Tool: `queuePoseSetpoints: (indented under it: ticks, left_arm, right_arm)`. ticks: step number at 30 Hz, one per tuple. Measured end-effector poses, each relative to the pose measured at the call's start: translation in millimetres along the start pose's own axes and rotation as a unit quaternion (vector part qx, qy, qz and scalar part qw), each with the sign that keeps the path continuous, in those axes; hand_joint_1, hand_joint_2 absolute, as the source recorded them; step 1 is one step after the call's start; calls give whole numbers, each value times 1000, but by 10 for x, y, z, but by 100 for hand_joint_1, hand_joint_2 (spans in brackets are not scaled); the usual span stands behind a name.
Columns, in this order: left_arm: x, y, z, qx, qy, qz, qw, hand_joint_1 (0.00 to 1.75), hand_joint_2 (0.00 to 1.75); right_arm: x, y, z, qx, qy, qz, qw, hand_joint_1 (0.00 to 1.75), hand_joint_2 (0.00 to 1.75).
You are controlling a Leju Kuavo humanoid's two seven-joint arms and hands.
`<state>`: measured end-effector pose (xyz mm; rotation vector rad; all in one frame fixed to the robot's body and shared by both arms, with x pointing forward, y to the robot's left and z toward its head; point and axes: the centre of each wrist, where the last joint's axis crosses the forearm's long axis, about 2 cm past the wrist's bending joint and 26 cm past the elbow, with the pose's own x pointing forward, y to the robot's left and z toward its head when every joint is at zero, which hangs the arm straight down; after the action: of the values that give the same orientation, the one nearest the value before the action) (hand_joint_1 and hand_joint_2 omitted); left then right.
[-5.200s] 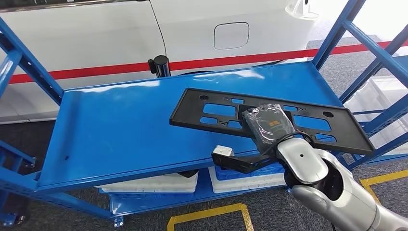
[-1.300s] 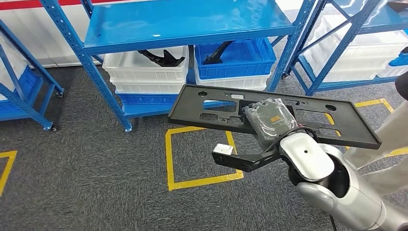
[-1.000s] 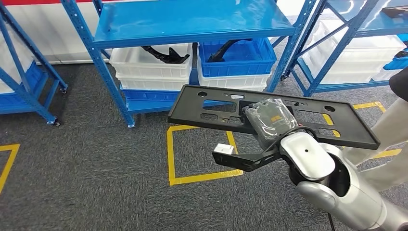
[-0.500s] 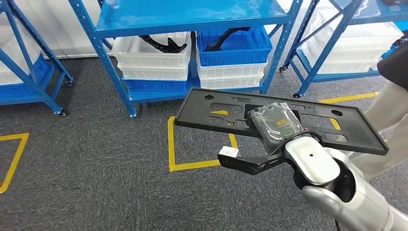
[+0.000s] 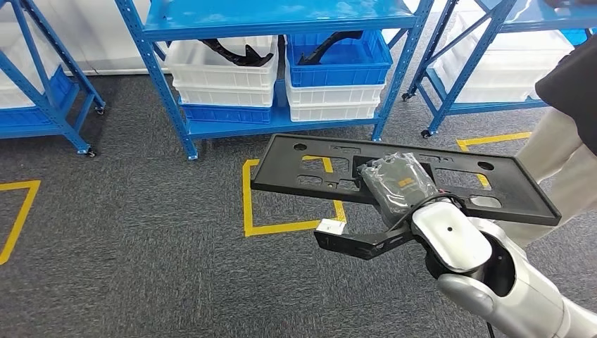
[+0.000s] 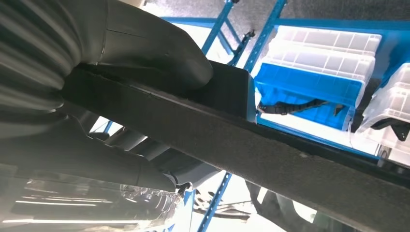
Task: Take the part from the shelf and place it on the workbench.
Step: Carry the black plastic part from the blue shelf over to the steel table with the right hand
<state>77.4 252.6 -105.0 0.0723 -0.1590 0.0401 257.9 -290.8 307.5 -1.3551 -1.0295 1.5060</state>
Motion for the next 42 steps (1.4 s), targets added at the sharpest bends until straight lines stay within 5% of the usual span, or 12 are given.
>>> queuePoseSetpoints:
  ticks: [42]
  left_arm:
    - [-17, -21, 3, -1, 3, 0, 1000, 0, 175]
  right_arm:
    - [-24, -15, 7, -12, 2, 6, 1000, 175, 175]
